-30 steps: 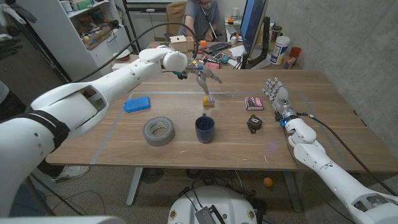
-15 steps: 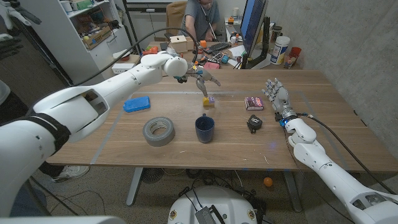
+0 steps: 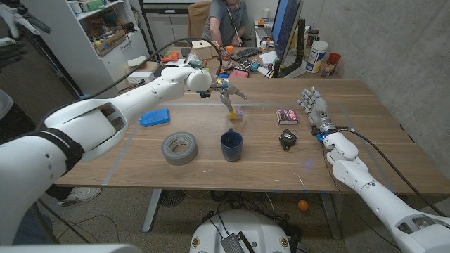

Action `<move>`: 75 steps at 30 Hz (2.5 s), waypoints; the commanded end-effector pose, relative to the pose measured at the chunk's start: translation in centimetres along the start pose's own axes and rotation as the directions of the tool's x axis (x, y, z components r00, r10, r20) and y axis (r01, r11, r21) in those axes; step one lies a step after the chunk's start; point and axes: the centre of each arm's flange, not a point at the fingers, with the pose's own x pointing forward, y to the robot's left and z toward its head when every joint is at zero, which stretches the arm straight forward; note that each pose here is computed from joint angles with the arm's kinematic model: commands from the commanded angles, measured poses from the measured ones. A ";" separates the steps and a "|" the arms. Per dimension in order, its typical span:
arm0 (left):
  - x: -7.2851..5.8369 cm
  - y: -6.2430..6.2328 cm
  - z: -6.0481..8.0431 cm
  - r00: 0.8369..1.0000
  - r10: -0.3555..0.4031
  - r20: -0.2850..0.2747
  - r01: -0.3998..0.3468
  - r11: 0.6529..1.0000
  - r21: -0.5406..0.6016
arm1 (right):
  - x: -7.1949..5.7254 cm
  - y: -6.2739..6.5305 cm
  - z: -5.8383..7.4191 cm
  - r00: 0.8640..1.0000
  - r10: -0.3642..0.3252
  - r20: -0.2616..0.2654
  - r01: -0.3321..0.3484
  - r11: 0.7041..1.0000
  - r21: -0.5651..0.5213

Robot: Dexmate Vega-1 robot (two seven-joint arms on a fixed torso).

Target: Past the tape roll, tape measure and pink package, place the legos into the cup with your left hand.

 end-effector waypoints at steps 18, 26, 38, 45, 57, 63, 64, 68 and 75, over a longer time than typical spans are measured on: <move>2.7 -0.8 1.9 0.999 -0.022 0.034 0.021 0.999 0.030 | 0.0 -0.7 -0.5 1.000 -0.008 0.013 0.008 1.000 0.014; 2.9 -1.4 2.5 0.999 -0.032 0.033 0.030 0.999 0.044 | 0.0 -1.0 -0.6 1.000 -0.007 0.013 0.007 1.000 0.017; 2.9 -2.1 3.1 0.998 -0.052 0.034 0.050 0.997 0.055 | 0.0 -1.5 -0.5 1.000 -0.011 0.016 0.011 1.000 0.020; 3.0 -2.7 3.4 0.996 -0.084 0.036 0.083 0.995 0.051 | 0.0 -1.7 -0.4 1.000 -0.016 0.020 0.016 1.000 0.020; 2.7 -2.8 3.3 0.998 -0.060 0.010 0.060 0.997 0.058 | -0.1 -1.8 -0.3 1.000 -0.024 0.018 0.023 1.000 0.016; 2.6 -3.0 3.2 1.000 -0.008 -0.006 0.008 0.999 0.049 | -0.2 -1.9 -0.2 0.999 -0.028 0.018 0.028 1.000 0.013; 2.6 -3.0 3.1 1.000 0.009 -0.013 -0.009 0.999 0.048 | -0.2 -1.9 -0.2 0.999 -0.029 0.019 0.029 0.999 0.014; 2.4 -3.1 3.0 0.998 0.051 -0.025 -0.050 0.998 0.041 | -0.2 -1.9 -0.2 0.999 -0.031 0.018 0.031 0.999 0.011; 2.1 -3.5 2.8 0.988 0.148 -0.048 -0.146 0.989 0.032 | -0.1 -1.8 -0.1 0.999 -0.033 0.019 0.033 0.999 0.004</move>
